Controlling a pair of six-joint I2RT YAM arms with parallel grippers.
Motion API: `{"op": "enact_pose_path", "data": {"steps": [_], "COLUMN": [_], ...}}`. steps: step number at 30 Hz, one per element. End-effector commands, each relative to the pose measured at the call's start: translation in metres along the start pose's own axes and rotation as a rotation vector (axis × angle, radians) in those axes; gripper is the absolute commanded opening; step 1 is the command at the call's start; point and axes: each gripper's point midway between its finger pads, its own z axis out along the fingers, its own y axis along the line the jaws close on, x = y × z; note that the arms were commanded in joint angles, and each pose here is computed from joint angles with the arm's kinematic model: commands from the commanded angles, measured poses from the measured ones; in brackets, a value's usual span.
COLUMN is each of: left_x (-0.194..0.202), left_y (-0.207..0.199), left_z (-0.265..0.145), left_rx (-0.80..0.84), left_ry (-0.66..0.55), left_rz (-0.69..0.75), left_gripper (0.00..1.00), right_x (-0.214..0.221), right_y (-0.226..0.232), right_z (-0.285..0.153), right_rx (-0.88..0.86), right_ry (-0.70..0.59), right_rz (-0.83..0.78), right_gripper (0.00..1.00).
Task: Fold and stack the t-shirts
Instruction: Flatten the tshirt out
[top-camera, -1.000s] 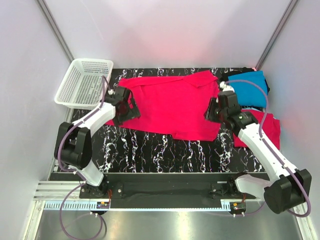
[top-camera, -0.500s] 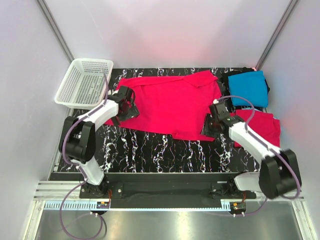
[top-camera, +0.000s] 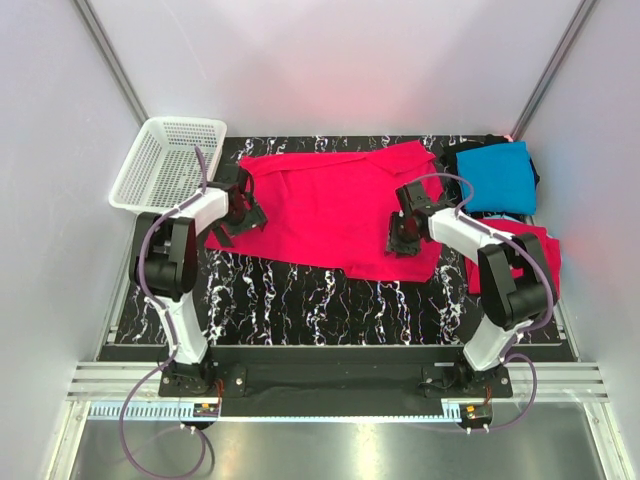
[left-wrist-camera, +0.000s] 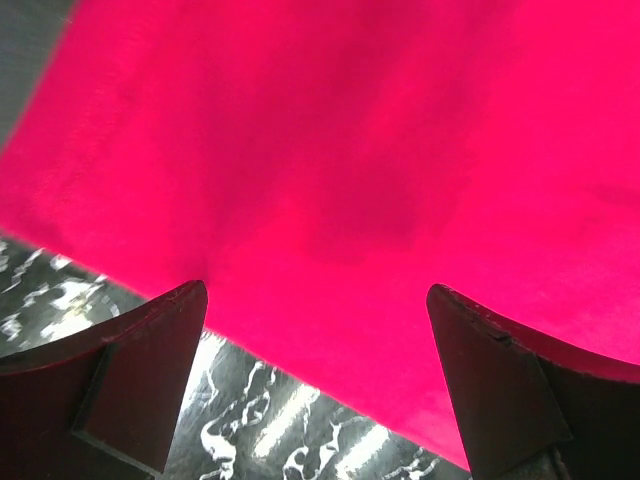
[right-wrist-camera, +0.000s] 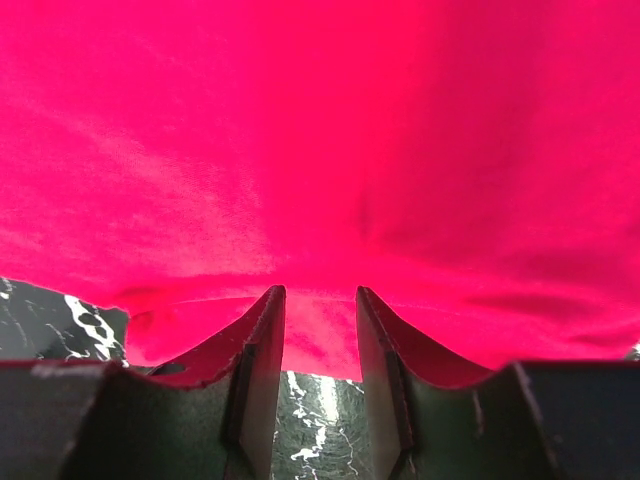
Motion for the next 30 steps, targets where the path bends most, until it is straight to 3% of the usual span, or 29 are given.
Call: {"op": "enact_pose_path", "data": {"steps": [1, 13, 19, 30], "left_x": [0.005, 0.063, 0.107, 0.189], "left_y": [-0.016, 0.012, 0.035, 0.08], "left_z": [0.008, 0.007, -0.001, -0.037], "left_rx": [0.069, 0.06, 0.053, 0.054], "left_ry": [0.048, 0.183, 0.271, 0.289], "left_rz": [0.011, -0.065, -0.086, -0.143], "left_gripper": [0.99, 0.99, 0.99, 0.99], "right_x": [-0.002, 0.08, 0.093, 0.092], "right_y": [0.007, -0.019, -0.029, -0.03], "right_z": [0.002, -0.001, -0.027, -0.052], "right_rx": [-0.027, -0.002, 0.018, 0.031], "right_ry": [0.009, 0.179, 0.154, 0.127], "right_rz": [-0.02, 0.068, 0.085, 0.132], "right_gripper": [0.41, 0.39, 0.39, 0.4]}}
